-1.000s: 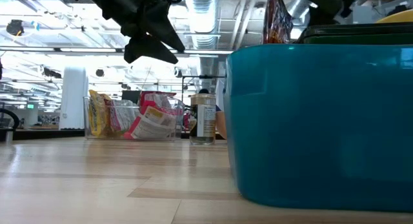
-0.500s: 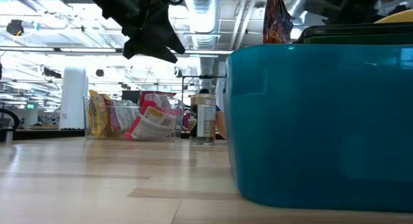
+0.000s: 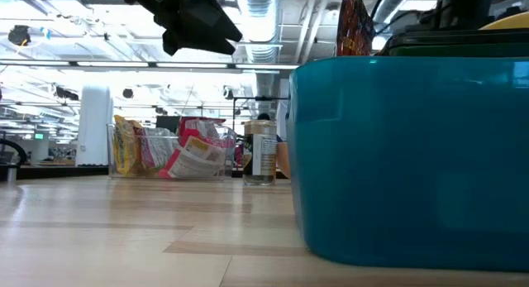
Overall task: Pick & Place Food Item
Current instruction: Put the blue baby spoon into the green bin
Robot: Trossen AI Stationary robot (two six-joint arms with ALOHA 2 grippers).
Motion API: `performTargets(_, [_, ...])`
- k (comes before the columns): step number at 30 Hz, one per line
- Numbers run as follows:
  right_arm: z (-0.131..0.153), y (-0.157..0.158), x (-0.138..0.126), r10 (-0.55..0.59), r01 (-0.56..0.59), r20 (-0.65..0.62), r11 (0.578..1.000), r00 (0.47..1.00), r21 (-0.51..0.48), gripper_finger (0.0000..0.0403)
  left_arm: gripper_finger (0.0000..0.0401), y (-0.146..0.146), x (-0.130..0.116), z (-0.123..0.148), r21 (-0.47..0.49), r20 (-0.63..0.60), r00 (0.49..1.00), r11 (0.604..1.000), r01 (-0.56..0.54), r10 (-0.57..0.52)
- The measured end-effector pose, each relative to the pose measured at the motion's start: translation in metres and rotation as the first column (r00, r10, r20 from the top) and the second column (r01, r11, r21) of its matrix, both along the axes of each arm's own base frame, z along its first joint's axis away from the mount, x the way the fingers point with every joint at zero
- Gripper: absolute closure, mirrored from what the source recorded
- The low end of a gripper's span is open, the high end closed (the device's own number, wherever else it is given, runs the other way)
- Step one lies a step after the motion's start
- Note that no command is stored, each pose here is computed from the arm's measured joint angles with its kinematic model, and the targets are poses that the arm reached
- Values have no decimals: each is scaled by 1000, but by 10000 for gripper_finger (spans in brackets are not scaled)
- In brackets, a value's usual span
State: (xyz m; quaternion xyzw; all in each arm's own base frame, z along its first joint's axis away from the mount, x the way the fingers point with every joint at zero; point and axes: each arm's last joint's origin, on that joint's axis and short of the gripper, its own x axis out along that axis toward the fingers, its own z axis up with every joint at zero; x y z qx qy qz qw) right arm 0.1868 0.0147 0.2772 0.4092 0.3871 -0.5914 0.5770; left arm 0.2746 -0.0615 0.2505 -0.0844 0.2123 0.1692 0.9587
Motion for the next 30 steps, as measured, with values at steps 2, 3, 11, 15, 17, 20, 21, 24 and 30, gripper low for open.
performTargets(2, [0,-5,1,-26,26,-1,999,1000,30,393,243,-3,-1,0,0,1,1000,1000,9,-9])
performTargets(3, [0,-6,1,-37,37,0,999,999,38,393,243,-3,-1,0,0,4,1000,1000,12,-12])
performTargets(11, [-1,-12,7,-87,79,50,987,995,137,393,243,-5,1,4,22,32,999,999,34,-34])
performTargets(15, [-2,-15,10,-106,92,73,980,992,177,393,243,-6,3,8,35,70,996,998,44,-46])
performTargets(17, [-2,-16,11,-115,101,67,978,991,181,393,243,-6,3,8,35,77,996,998,44,-47])
performTargets(20, [-8,-17,15,-132,124,21,967,991,222,392,243,-6,3,9,35,79,996,998,44,-47])
performTargets(21, [-11,-18,17,-138,134,2,962,990,236,392,243,-6,3,9,34,81,996,998,44,-47])
performTargets(24, [-20,-23,25,-146,154,-51,947,988,281,392,243,-6,3,9,33,85,995,998,44,-47])
performTargets(30, [-31,-37,33,-133,160,-104,935,986,318,392,243,-6,3,9,33,85,995,998,44,-47])
